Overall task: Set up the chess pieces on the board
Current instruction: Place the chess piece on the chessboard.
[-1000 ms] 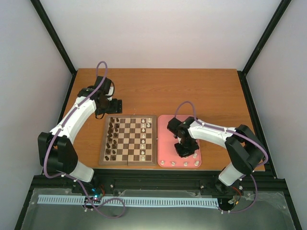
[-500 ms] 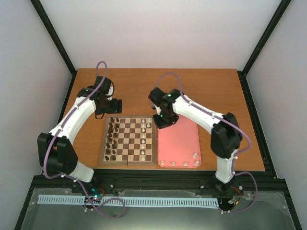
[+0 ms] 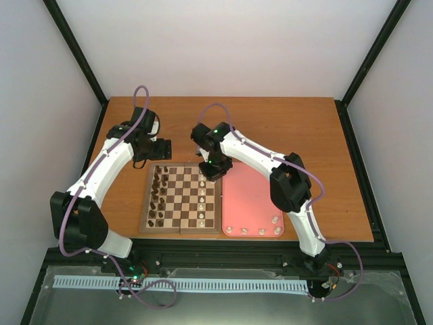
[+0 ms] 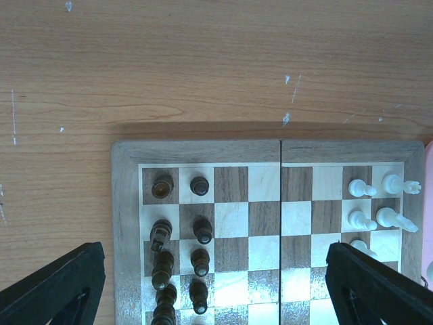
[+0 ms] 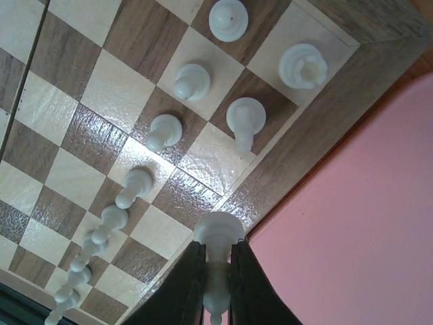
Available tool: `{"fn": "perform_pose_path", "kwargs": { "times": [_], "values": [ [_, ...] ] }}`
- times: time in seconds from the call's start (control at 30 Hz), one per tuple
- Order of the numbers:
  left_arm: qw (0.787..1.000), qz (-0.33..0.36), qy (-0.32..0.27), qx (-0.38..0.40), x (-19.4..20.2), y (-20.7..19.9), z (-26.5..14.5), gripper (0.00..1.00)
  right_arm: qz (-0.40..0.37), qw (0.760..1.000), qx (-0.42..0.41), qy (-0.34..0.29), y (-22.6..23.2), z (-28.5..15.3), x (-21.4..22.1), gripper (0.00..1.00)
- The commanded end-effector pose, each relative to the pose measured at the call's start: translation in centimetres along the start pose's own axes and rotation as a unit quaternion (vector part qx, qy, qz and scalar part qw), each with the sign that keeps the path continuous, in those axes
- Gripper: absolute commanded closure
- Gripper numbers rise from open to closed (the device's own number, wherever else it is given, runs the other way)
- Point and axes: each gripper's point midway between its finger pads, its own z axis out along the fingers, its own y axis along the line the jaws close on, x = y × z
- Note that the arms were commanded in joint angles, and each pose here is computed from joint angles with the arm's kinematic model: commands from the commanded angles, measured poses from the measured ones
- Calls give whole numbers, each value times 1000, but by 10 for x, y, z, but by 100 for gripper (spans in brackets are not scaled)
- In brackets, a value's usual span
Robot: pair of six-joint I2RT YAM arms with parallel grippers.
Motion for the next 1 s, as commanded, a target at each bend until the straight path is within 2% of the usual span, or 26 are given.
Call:
{"fn": "perform_pose_path", "kwargs": {
  "times": [0.0,0.43,0.97],
  "values": [
    [1000,-1,-20,8,-7,-1,-12,0,-14,1000,-6,21,8,8,4,97],
    [1000,0,-23,4,-5,1,-13,0,-19,999,1,31,9,31,-4,97],
    [1000,0,-23,2,-4,2,-12,0,-25,999,13,38,6,40,-12,97]
  ]
}}
